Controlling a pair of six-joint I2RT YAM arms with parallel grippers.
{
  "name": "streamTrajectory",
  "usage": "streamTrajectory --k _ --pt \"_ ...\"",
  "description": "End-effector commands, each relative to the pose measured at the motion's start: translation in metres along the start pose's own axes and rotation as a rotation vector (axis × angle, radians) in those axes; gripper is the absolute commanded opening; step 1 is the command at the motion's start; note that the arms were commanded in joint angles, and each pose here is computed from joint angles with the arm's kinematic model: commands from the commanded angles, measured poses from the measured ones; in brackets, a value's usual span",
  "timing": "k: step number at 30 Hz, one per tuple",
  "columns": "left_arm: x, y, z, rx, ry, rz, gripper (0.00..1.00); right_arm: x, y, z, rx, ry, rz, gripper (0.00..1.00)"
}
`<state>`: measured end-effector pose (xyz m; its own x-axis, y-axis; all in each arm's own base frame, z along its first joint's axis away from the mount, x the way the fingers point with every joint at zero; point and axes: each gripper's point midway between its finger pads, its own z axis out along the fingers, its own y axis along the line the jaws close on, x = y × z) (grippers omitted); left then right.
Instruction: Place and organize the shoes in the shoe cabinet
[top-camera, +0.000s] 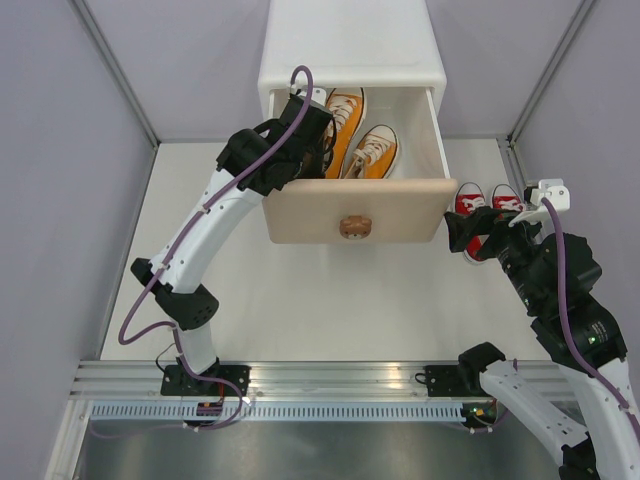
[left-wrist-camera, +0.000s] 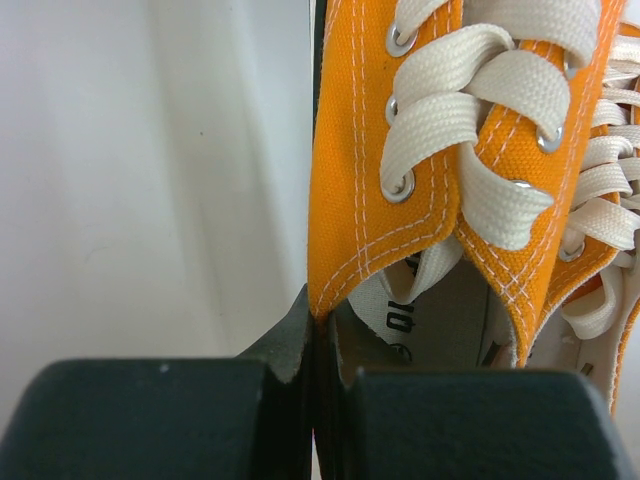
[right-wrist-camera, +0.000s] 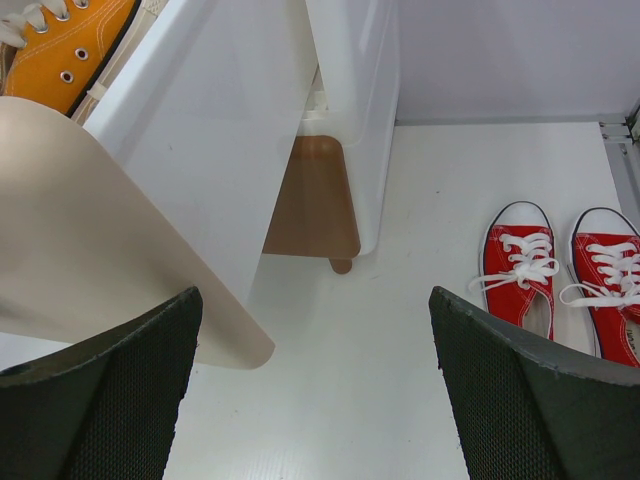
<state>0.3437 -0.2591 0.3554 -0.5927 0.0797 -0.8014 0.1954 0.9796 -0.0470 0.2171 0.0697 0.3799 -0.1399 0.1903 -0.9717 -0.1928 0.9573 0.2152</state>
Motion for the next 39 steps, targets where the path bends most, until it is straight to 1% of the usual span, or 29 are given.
streamTrajectory --k 1,6,20,25,39 --pt "-0.012 -0.006 -0.015 0.040 -0.050 -0.002 0.02 -0.019 0.004 -0.001 -0.013 -0.058 0.001 0.98" --pt "-0.012 -0.005 -0.014 0.038 -0.048 0.019 0.02 -0.019 0.004 -0.001 -0.013 -0.058 0.001 0.98" --pt "-0.021 0.008 -0.009 -0.038 -0.082 0.093 0.02 -0.018 0.004 0.002 -0.012 -0.052 0.000 0.98" --pt "-0.025 0.014 -0.011 -0.066 -0.099 0.102 0.02 -0.017 0.005 0.003 -0.015 -0.050 0.001 0.98" --pt "-0.025 0.020 -0.012 -0.092 -0.100 0.132 0.02 -0.018 0.006 0.003 -0.018 -0.051 0.004 0.98"
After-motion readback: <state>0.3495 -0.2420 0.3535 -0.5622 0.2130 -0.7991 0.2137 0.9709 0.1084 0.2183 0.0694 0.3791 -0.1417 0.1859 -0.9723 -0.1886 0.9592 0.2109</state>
